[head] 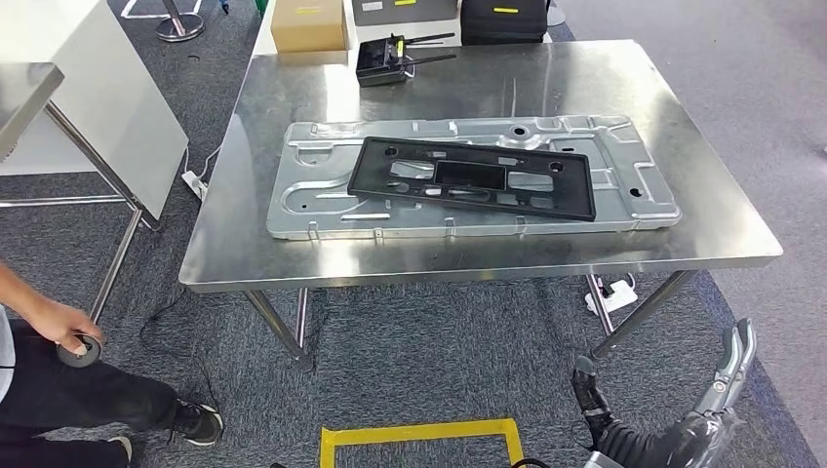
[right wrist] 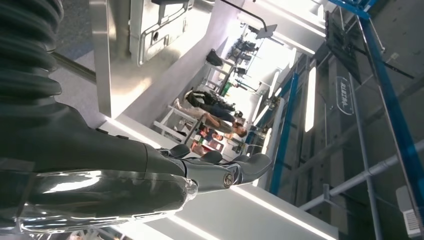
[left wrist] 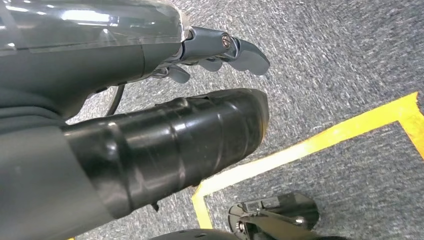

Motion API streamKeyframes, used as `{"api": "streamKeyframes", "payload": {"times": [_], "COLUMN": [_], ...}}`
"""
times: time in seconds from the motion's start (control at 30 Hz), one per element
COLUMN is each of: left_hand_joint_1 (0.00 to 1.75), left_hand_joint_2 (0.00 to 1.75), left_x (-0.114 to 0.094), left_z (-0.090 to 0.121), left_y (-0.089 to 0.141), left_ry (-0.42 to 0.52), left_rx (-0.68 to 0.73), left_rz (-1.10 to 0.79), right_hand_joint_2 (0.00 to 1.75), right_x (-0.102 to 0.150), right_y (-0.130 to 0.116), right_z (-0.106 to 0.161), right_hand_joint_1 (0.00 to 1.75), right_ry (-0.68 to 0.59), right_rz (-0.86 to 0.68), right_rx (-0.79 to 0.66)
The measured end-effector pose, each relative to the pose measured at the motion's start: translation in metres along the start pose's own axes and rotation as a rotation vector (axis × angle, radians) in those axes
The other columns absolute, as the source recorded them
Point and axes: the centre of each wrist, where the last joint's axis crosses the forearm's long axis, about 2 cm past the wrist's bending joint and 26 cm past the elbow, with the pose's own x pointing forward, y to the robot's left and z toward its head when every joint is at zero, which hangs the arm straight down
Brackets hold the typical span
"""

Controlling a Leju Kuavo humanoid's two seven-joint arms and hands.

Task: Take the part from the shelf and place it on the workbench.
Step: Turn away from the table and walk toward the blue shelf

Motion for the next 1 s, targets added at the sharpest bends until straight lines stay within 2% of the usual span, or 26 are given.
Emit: {"api": "streamKeyframes", "payload": {"times": [1.0], "left_hand_joint_1": [0.00], "left_hand_joint_2": [0.00], "left_x": [0.0000], "left_z": [-0.0003], "left_y": [0.0007], "left_ry": [0.001], "left_rx": [0.001], "left_rz": [0.003], "right_hand_joint_2": [1.75], "right_x": [0.0004], "right_y": [0.0016], "right_z": [0.0022], "right_hand_joint_1": [0.00], "right_ry": [0.013], "right_rz": [-0.002], "right_rx": [0.004]}}
